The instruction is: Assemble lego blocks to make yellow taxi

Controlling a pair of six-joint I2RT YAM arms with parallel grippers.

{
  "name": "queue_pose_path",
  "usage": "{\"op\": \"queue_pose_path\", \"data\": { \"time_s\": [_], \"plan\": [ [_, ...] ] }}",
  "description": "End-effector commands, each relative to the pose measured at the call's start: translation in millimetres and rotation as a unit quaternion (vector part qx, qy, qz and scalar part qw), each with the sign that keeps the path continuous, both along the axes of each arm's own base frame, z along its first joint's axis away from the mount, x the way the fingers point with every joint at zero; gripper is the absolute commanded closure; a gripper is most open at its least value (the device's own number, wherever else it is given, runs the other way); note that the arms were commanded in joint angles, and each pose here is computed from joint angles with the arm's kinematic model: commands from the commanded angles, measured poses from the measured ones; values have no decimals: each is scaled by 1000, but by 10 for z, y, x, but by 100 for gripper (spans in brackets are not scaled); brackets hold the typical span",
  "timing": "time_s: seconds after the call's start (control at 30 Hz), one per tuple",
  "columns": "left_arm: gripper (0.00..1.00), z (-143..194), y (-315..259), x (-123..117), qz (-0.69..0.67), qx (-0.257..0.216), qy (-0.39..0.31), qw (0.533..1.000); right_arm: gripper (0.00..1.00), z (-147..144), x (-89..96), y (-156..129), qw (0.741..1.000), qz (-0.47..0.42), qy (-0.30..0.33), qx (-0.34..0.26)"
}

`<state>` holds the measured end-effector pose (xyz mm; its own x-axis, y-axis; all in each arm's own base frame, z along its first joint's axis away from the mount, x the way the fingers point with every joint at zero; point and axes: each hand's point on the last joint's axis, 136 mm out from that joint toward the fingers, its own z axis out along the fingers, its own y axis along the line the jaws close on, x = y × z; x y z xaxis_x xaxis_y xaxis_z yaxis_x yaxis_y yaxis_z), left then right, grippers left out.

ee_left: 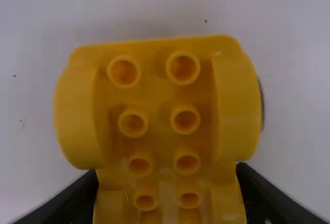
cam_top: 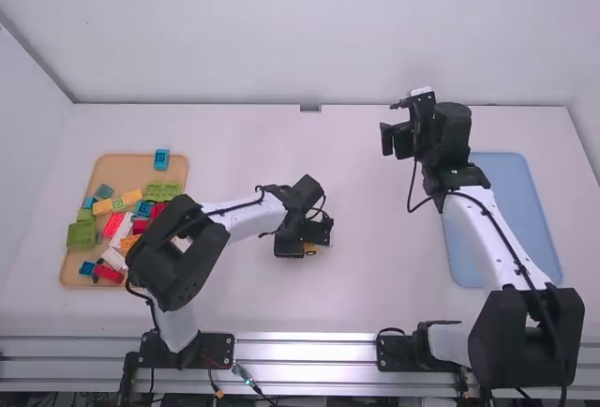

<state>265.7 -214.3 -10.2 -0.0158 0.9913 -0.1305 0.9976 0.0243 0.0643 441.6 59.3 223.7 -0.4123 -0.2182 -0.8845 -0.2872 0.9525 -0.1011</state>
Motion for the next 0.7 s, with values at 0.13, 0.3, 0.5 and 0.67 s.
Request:
{"op": "queue_pose_path", "data": {
  "time_s": [0.13,0.3,0.5,0.67],
  "plan": [
    [1,39,103,192,7,30,-51,998,1,282,19,50,999,5,-31,6],
    [1,294,30,203,4,15,-38,999,1,281,19,45,999,5,-31,6],
    [1,839,64,182,-10,-26,-2,1000,1,299,27,42,999,4,-35,6],
    [1,1268,600,553,142,-39,-13,989,1,338,41,63,999,7,-44,7]
  ]
}}
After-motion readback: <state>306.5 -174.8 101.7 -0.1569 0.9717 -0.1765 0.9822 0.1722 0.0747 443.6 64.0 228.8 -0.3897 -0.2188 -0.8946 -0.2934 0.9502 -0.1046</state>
